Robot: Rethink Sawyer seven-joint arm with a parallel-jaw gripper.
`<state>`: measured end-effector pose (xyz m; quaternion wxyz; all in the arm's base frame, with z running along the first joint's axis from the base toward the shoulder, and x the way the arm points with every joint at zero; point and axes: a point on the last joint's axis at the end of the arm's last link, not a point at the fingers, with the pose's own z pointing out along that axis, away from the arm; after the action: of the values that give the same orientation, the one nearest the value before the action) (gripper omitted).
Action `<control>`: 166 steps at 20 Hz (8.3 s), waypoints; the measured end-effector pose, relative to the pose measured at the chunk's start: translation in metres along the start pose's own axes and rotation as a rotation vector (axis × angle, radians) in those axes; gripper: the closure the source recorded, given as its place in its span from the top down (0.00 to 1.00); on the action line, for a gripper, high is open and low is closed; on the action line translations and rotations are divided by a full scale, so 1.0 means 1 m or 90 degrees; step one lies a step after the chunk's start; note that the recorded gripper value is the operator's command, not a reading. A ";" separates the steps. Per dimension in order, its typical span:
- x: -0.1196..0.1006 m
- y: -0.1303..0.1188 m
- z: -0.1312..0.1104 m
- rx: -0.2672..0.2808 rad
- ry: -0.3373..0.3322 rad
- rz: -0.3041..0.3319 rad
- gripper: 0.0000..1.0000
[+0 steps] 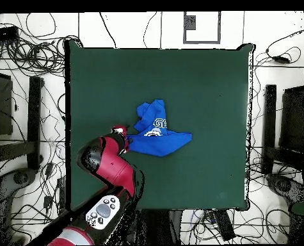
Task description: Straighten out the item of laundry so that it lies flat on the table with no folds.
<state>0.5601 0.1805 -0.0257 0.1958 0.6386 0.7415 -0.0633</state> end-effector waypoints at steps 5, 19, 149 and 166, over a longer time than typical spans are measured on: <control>0.000 0.000 0.002 0.002 0.003 0.002 1.00; -0.012 -0.002 0.018 0.020 0.016 0.023 1.00; -0.082 -0.024 -0.078 0.046 0.079 -0.134 1.00; -0.045 -0.013 -0.086 0.042 0.093 -0.062 1.00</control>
<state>0.5340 0.1666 0.0673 0.1169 0.6110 0.7813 -0.0504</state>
